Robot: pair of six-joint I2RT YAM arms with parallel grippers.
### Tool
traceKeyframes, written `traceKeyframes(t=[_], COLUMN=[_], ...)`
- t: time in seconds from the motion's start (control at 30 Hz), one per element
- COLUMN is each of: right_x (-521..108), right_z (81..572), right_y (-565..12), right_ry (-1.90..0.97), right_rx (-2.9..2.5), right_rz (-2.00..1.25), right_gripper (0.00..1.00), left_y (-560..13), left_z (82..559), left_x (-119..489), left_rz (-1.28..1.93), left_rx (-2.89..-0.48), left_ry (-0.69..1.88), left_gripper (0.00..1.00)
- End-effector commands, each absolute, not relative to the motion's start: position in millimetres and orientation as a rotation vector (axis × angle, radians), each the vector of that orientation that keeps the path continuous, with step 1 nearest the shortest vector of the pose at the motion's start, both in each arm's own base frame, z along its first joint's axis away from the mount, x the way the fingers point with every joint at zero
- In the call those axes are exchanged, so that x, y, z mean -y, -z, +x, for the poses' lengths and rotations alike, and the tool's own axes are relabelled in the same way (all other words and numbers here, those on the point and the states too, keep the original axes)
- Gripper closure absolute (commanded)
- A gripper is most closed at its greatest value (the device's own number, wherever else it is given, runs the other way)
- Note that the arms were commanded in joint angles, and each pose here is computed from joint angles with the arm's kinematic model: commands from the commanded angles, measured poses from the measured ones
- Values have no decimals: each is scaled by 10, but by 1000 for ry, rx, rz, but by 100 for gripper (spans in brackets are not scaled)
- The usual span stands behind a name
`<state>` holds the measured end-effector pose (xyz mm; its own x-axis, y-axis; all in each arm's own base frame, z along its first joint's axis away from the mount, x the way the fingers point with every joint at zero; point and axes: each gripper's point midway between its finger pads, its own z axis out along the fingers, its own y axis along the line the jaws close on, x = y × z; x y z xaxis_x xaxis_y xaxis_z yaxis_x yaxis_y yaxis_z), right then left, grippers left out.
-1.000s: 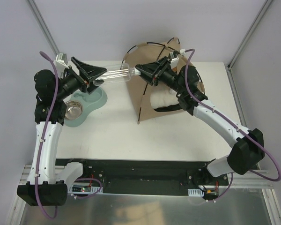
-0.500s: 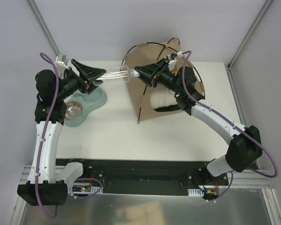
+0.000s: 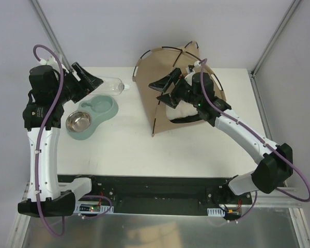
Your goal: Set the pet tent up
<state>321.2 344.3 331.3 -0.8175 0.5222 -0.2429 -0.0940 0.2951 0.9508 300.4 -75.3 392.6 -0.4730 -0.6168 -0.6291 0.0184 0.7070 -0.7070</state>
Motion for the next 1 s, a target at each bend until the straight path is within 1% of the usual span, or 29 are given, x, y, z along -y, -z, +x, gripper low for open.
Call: traceKeyframes(t=[0.0,0.17,0.33,0.47,0.63,0.87,0.97], right_x=[-3135,-2844,-2439,-2164,-2018,-1917,-1840], right_z=[3102,3080,3084,3126,3205,3305,3338], right_y=[-3751,-3843,-3949,-3984,-3970,-3922,-3885], right_ry=[-1390,-1218,-1019,-903,-860,-821,-800], right_rx=[-1959,-1918,-1851,-1811,-1802,-1797,-1798], right_rz=[265,218,191,213,234,258,280], right_gripper=[1,1,1,1,1,1,1], left_y=[-3541,-3010,-2740,-2724,-2706,-2750,-2680], left_z=[2962,3122,3376,3559,3781,4088,4215], left_x=[278,-72,-388,-612,-847,-1013,-1062], left_rz=[-458,-526,-570,-593,-606,-601,-595], left_rx=[-2098,-2249,-2328,-2342,-2341,-2318,-2334], left_ry=[418,166,-45,-152,-273,-345,-353], left_gripper=[59,56,55,55,55,56,57])
